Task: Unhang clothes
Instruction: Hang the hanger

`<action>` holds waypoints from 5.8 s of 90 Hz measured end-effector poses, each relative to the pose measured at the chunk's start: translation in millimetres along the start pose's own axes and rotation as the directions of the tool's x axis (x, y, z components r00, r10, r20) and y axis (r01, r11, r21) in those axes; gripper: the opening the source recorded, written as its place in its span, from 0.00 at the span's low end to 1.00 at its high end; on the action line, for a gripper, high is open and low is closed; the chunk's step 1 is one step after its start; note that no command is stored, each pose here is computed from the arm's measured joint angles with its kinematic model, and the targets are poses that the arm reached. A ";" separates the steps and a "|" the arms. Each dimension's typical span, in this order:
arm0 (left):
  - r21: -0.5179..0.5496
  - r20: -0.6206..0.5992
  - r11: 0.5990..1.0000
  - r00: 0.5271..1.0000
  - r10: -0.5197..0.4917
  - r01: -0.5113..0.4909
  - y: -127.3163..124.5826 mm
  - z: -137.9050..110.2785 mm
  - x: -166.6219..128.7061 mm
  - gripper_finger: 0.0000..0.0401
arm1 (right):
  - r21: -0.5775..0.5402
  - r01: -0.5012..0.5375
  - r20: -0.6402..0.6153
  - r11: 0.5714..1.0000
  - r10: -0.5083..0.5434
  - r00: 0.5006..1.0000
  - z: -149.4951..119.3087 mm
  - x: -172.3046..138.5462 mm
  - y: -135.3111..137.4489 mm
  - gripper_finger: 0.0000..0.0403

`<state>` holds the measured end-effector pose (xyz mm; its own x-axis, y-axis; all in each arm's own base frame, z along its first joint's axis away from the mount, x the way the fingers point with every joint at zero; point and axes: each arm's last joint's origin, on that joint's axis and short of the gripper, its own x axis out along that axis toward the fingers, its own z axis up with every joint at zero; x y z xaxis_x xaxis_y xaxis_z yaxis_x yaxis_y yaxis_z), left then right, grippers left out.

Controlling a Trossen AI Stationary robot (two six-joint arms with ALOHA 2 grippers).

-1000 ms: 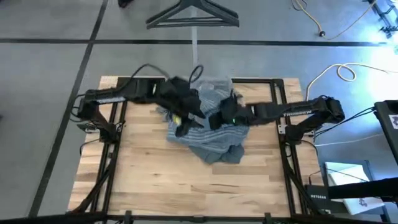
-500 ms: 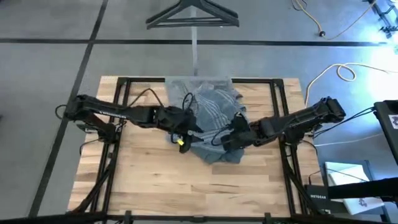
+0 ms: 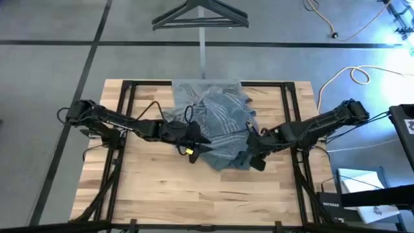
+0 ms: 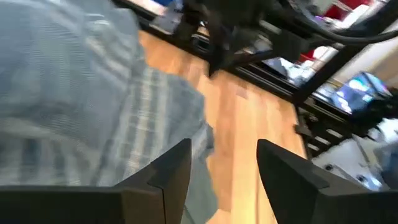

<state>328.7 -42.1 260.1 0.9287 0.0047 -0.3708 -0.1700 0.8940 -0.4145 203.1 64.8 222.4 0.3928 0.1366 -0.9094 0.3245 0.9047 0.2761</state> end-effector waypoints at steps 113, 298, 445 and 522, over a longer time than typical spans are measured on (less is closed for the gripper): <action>-0.063 0.008 0.960 0.962 0.273 -0.272 -8.5 -15.5 -10.5 0.41 | -0.256 -0.386 0.317 0.886 0.454 0.832 88.4 58.1 -24.5 0.00; -0.077 0.005 0.994 0.997 0.080 -0.080 32.2 6.0 27.4 0.41 | 0.418 -0.084 0.331 0.905 -0.065 0.942 70.6 27.4 -157.1 0.82; 0.210 0.743 0.957 0.669 -0.024 -0.199 7.1 121.2 -200.8 0.41 | -0.441 -0.513 0.578 0.737 0.670 0.466 221.9 -171.5 -3.8 0.01; 0.241 0.572 0.919 0.811 0.125 -0.313 18.4 104.8 -169.5 0.41 | -0.249 -0.705 0.318 0.664 0.744 0.588 16.5 -227.5 146.3 0.01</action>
<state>202.7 20.5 402.3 0.9200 0.3722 0.1227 -0.3669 0.9280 -0.0642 175.4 159.4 474.9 0.7461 0.6247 -0.2304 -0.2759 0.6050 0.7469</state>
